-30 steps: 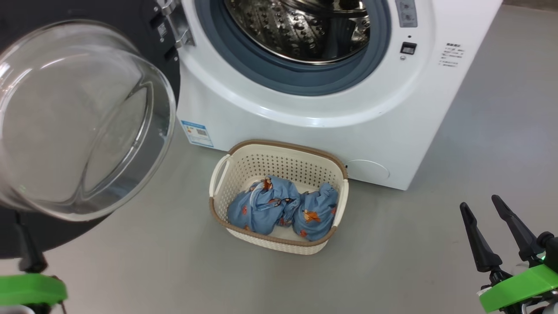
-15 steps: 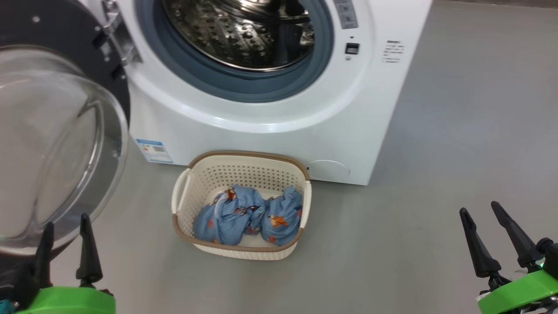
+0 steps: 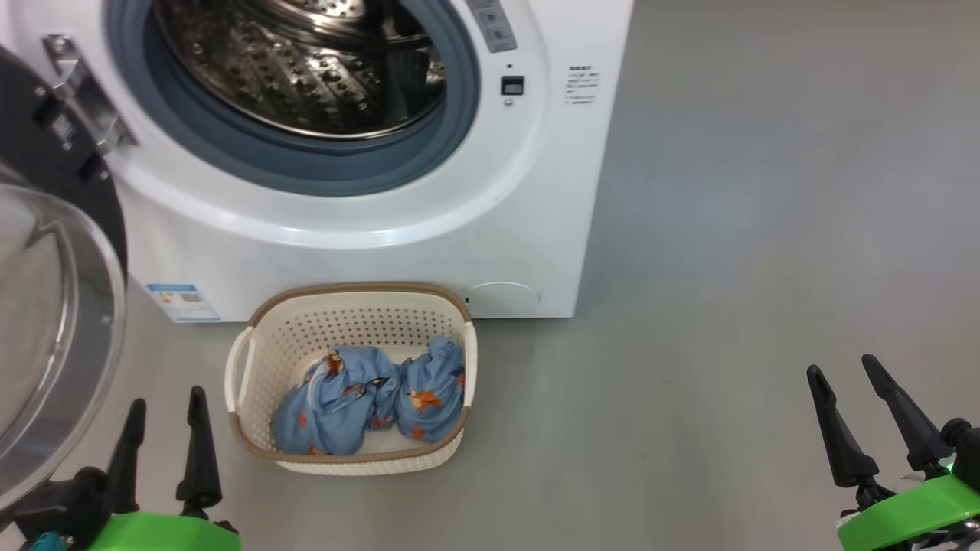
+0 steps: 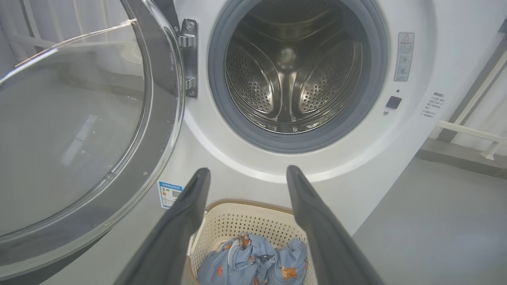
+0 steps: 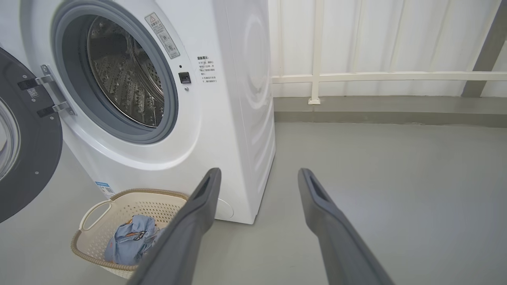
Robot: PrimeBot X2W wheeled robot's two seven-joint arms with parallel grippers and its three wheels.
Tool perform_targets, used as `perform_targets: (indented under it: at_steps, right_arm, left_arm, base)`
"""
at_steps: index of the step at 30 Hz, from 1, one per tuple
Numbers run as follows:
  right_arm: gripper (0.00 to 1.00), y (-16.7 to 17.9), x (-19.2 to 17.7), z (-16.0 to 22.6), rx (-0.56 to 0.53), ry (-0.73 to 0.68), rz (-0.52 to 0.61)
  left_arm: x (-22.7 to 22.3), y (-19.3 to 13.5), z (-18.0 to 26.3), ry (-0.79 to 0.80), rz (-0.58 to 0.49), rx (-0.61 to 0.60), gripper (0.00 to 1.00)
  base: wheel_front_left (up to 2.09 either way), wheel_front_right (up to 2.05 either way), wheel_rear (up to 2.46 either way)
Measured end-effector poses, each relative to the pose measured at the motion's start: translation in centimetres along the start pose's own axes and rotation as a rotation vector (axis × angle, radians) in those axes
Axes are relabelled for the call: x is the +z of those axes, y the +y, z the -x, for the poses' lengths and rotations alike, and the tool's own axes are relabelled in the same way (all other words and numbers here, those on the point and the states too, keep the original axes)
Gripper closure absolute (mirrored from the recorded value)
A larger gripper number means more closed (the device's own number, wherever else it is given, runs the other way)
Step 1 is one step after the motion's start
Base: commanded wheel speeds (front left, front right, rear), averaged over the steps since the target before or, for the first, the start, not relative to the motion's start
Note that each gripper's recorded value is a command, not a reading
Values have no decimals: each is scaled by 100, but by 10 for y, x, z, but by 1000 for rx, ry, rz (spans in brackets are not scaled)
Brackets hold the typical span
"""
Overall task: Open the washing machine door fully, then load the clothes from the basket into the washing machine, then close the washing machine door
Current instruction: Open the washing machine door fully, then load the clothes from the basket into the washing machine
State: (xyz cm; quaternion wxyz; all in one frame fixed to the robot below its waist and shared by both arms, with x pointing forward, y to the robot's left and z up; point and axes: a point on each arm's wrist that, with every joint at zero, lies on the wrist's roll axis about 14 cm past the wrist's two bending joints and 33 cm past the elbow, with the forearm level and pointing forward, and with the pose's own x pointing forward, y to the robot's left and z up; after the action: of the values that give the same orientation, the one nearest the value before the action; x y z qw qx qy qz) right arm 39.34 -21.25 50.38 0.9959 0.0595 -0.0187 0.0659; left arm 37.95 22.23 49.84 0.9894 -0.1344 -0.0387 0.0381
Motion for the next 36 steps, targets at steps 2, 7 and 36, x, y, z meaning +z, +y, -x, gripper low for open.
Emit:
perform_targets:
  at_steps: [2, 7, 36]
  right_arm:
    - [0, -5, 2, 5, -17, -4, 3]
    - [0, -14, 6, 14, -48, -14, 7]
    - [0, -24, 6, 21, -90, -16, -3]
  left_arm:
    - [-2, -10, -3, 5, 17, -26, 0]
    - [-12, -24, 0, 35, 27, -70, 0]
    - [-22, -38, -2, 66, 33, -125, 0]
  base:
    - [0, 0, 0]
    - [0, 0, 0]
    - [16, -18, 2]
